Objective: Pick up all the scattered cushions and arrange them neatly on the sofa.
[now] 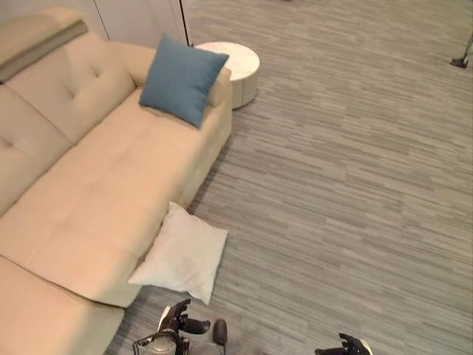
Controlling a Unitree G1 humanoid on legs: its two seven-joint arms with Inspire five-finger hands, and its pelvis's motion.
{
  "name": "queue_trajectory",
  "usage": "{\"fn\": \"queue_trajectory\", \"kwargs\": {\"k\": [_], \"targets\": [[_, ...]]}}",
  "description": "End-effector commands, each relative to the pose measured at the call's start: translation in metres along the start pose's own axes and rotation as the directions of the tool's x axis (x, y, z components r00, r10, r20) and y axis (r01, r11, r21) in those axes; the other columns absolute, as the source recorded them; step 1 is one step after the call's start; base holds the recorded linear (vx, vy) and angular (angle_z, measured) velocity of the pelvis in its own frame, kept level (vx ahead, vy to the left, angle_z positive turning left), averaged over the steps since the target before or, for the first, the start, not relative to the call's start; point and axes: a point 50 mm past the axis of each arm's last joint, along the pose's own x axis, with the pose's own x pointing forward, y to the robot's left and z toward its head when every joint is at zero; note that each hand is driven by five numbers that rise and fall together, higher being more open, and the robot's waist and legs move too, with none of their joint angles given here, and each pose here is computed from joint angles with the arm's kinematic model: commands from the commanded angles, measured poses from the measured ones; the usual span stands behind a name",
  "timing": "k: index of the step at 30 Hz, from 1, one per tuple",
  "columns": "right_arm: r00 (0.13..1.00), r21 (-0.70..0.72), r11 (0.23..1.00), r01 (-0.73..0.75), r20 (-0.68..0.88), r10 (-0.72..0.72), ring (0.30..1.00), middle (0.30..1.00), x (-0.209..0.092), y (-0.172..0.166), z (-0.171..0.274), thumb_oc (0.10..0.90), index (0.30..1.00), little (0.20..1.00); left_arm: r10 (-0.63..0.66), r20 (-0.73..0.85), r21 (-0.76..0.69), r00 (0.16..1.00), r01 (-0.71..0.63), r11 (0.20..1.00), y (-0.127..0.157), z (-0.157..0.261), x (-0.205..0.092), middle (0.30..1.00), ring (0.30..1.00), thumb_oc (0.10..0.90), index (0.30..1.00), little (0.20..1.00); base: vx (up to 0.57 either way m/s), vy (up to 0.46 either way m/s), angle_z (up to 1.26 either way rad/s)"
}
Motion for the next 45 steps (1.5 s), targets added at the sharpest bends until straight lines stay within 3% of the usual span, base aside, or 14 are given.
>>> {"fn": "queue_trajectory", "kwargs": {"k": [1,10,29,39,45], "targets": [[0.991,-0.024,0.999,0.035,0.130,-0.031,0.900,0.900,0.005,-0.013,0.035,0.800,0.900,0.900,0.038,0.006,0.021,0.999,-0.038,0.999,0.010,-0.006,-0.002,0.900,0.900,0.800,0.900,0.900,0.18,-0.011,0.90],[0.981,0.006,1.000,-0.010,0.195,0.009,0.900,0.900,0.005,-0.005,0.057,0.800,0.900,0.900,0.048,0.015,0.042,0.999,-0.048,0.998,0.011,0.000,0.001,0.900,0.900,0.800,0.900,0.900,0.23,-0.153,0.77],[0.986,0.050,0.999,0.015,0.165,-0.023,0.900,0.900,0.007,-0.017,0.050,0.800,0.900,0.900,0.007,-0.020,0.021,1.000,-0.007,1.000,0.003,-0.009,-0.002,0.900,0.900,0.800,0.900,0.900,0.14,-0.169,0.76],[0.992,0.000,1.000,-0.030,0.126,0.030,0.900,0.900,0.005,-0.003,0.036,0.800,0.900,0.900,0.041,-0.068,0.014,0.997,-0.040,0.999,0.017,-0.022,-0.005,0.900,0.900,0.800,0.900,0.900,0.17,0.097,0.14],[0.987,0.001,0.999,-0.050,0.150,0.049,0.900,0.900,0.004,0.003,0.044,0.800,0.900,0.900,0.065,-0.008,0.039,0.998,-0.065,0.997,0.027,-0.005,0.000,0.900,0.900,0.800,0.900,0.900,0.11,0.030,0.58]]}}
